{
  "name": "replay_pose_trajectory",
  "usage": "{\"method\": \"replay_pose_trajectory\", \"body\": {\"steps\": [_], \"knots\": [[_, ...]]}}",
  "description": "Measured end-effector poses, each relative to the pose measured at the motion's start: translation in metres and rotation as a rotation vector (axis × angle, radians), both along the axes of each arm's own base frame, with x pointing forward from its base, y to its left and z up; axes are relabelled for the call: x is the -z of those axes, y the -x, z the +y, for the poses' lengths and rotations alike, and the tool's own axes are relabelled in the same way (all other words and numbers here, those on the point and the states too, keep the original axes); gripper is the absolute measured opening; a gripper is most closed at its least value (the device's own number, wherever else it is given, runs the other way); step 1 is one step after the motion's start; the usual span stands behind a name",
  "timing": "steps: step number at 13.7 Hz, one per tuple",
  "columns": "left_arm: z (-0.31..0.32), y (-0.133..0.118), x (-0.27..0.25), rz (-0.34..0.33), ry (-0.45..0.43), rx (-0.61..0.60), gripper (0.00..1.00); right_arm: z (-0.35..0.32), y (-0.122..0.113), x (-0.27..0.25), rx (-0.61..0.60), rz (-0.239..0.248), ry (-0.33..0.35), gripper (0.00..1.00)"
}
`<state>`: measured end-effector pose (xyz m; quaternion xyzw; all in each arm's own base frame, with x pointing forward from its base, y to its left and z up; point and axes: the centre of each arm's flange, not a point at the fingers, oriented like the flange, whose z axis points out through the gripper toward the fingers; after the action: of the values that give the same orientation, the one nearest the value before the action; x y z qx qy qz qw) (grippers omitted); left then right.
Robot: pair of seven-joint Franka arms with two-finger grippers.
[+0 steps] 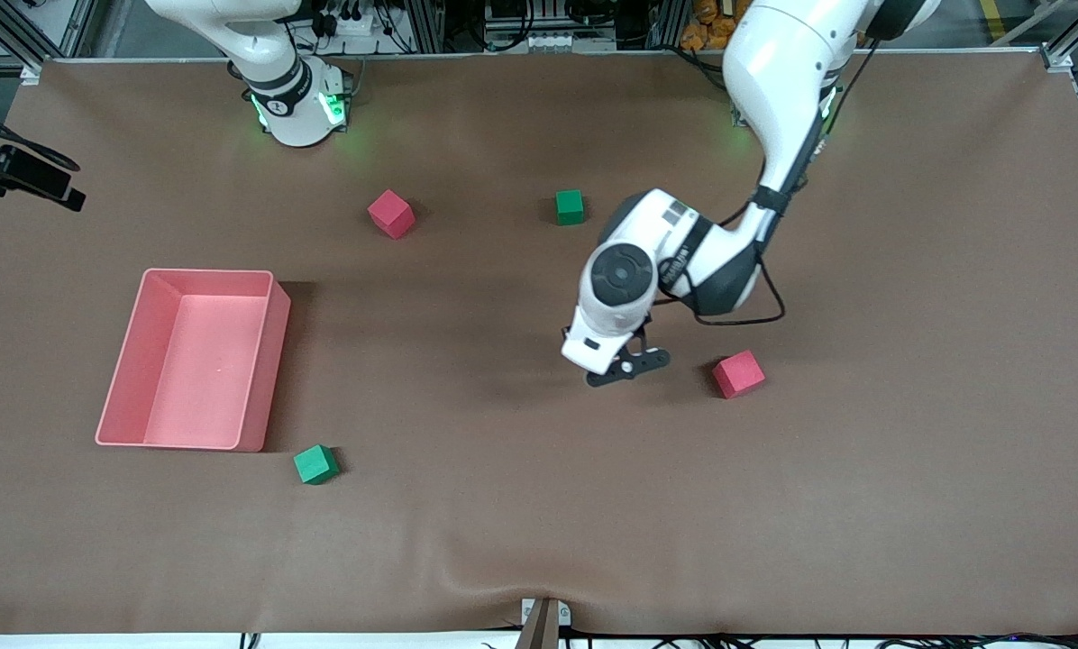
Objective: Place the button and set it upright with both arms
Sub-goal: 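Carry the button with the left gripper toward the table center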
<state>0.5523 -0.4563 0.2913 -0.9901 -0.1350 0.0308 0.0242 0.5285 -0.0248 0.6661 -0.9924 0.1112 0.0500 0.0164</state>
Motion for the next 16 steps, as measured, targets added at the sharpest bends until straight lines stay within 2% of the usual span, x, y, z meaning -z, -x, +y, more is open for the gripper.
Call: {"method": "replay_pose_trajectory", "body": {"steps": [3,5,10,13,16], "knots": [[-0.04,0.024,0.008,-0.129,-0.034,0.009,0.41,0.0,-0.004,-0.003,-0.001,-0.036,0.002,1.0],[-0.067,0.041,0.022,-0.255,-0.056,-0.015,0.41,-0.001,-0.007,-0.004,0.002,-0.057,0.003,1.0],[-0.102,0.076,0.081,-0.57,-0.145,-0.037,0.41,-0.001,-0.009,-0.003,0.003,-0.068,0.003,1.0],[-0.117,0.1,0.11,-0.683,-0.16,-0.021,0.41,-0.001,-0.009,-0.002,0.003,-0.068,0.003,1.0],[-0.129,0.113,0.111,-0.782,-0.144,0.003,0.41,-0.005,-0.01,-0.003,0.01,-0.078,0.004,1.0]]}}
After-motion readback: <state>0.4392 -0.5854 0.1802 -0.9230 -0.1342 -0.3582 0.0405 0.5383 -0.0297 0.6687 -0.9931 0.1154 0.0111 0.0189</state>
